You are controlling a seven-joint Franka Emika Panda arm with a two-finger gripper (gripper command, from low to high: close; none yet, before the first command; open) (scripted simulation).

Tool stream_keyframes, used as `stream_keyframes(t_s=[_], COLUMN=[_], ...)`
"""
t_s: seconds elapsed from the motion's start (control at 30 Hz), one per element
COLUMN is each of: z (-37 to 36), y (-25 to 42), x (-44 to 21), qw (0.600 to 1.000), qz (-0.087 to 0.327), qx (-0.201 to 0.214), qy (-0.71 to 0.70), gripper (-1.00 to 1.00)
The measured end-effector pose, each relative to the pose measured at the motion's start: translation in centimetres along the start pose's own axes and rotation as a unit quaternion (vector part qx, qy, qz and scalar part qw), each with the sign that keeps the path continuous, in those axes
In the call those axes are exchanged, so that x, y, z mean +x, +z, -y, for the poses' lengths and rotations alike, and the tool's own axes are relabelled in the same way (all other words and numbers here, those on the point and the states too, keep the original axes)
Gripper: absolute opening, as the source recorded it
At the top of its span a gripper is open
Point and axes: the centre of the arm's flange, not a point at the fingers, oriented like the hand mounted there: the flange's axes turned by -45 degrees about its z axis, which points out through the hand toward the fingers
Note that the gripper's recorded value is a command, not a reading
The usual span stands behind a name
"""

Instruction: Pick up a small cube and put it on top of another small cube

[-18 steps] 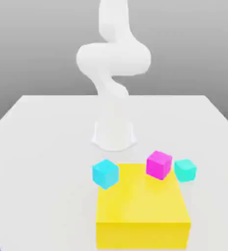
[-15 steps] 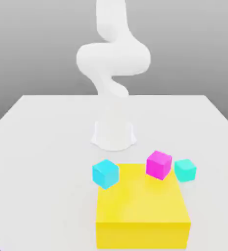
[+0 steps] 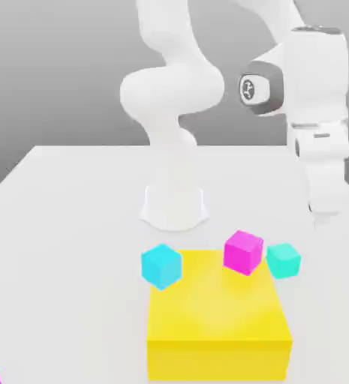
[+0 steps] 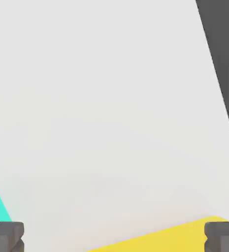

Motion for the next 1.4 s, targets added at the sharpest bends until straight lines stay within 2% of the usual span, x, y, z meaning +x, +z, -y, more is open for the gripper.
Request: stream_keyframes(t_s=[0.13,0.37,0.4,0.63,0.9,1.07,1.27,1.4], z=[5.6,6.7,6.8,6.8,6.3,1.3,-4.0,-4.8], y=[5.2,10.7,11.3,11.4,5.8,0.8,-6.5,-9.7], x=[-0.3,-0.7,-0.8,-0.8,-0.4,-0.9,-5.3,-9.4], qw=[0.992,0.990,0.990,0.990,0.990,0.998,0.997,0.991], qz=[0.027,0.029,0.029,0.030,0.030,0.015,0.007,0.025], qx=[0.043,0.048,0.047,0.048,0.048,0.035,0.030,0.035], qy=[-0.117,-0.129,-0.129,-0.130,-0.130,-0.048,0.069,0.125], gripper=[0.00,0.00,-1.00,-1.00,-1.00,-1.00,-1.00,-1.00])
